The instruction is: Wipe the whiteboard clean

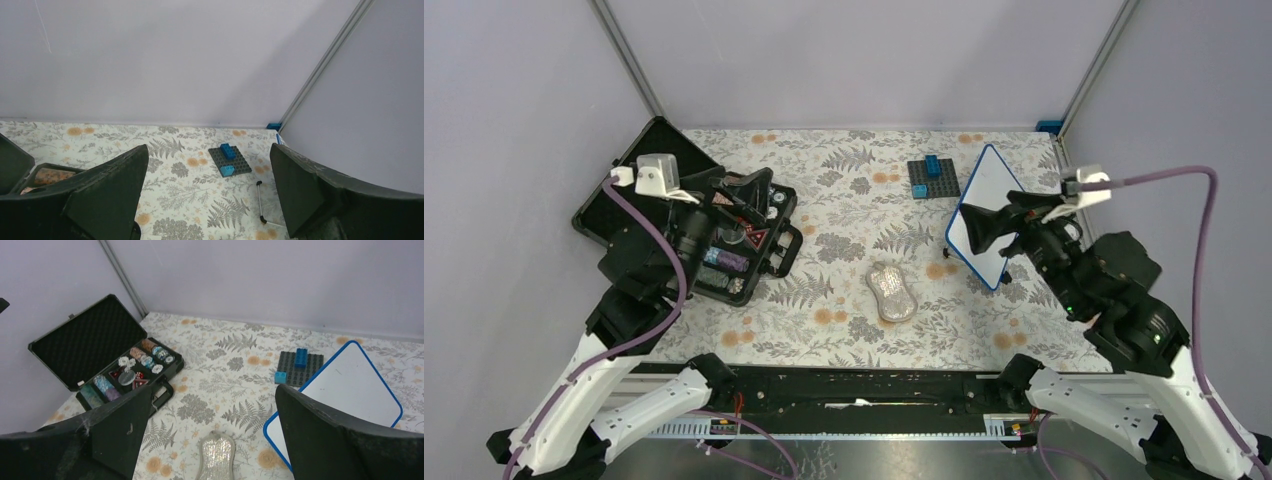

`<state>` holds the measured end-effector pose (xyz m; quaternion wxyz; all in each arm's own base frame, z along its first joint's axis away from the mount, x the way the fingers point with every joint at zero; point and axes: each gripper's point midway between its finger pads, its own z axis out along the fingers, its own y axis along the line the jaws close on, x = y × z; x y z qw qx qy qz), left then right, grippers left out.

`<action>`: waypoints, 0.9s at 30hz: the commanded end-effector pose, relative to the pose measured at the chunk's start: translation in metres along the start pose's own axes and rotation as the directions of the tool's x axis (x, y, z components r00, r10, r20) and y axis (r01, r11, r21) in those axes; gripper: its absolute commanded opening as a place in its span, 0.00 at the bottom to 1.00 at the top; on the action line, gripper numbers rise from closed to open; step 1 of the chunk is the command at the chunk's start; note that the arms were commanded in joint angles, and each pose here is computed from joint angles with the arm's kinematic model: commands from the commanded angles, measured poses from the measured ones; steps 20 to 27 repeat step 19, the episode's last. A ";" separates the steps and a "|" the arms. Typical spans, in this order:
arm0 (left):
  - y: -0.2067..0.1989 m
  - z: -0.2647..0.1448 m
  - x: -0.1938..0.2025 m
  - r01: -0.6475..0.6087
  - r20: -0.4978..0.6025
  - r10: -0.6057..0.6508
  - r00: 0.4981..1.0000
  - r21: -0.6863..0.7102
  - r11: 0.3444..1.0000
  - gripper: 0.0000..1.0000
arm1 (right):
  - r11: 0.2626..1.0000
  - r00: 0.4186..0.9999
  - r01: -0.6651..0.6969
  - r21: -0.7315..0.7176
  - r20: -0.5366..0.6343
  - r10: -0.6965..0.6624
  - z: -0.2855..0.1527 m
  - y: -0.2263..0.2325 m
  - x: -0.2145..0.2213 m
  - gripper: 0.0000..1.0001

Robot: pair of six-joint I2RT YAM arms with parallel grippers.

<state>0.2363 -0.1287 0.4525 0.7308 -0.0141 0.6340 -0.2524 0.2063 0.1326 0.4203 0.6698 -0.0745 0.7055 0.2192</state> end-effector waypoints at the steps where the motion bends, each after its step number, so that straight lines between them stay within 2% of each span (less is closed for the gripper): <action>1: -0.006 -0.006 -0.043 0.020 0.121 -0.022 0.992 0.021 1.000 0.99 | 1.000 0.992 0.003 0.017 0.127 -0.005 -0.013 -0.009 -0.025 1.00; 6: -0.005 -0.007 -0.043 0.048 0.142 -0.051 0.989 0.026 0.999 0.99 | 1.000 0.973 -0.017 0.021 0.231 0.012 -0.035 -0.021 -0.042 1.00; 10: -0.007 -0.004 -0.044 0.037 0.136 -0.040 0.990 0.024 0.999 0.99 | 1.000 0.966 -0.019 0.021 0.258 0.013 -0.046 -0.024 -0.050 1.00; 14: -0.004 0.004 -0.027 0.035 0.120 -0.035 0.992 0.007 0.999 0.99 | 0.998 0.956 -0.047 0.049 0.293 0.031 -0.050 -0.034 -0.044 0.99; 27: -0.013 0.014 -0.029 0.011 0.109 -0.014 0.994 0.031 0.999 0.99 | 0.997 0.963 -0.028 0.066 0.271 0.009 -0.047 -0.035 -0.042 1.00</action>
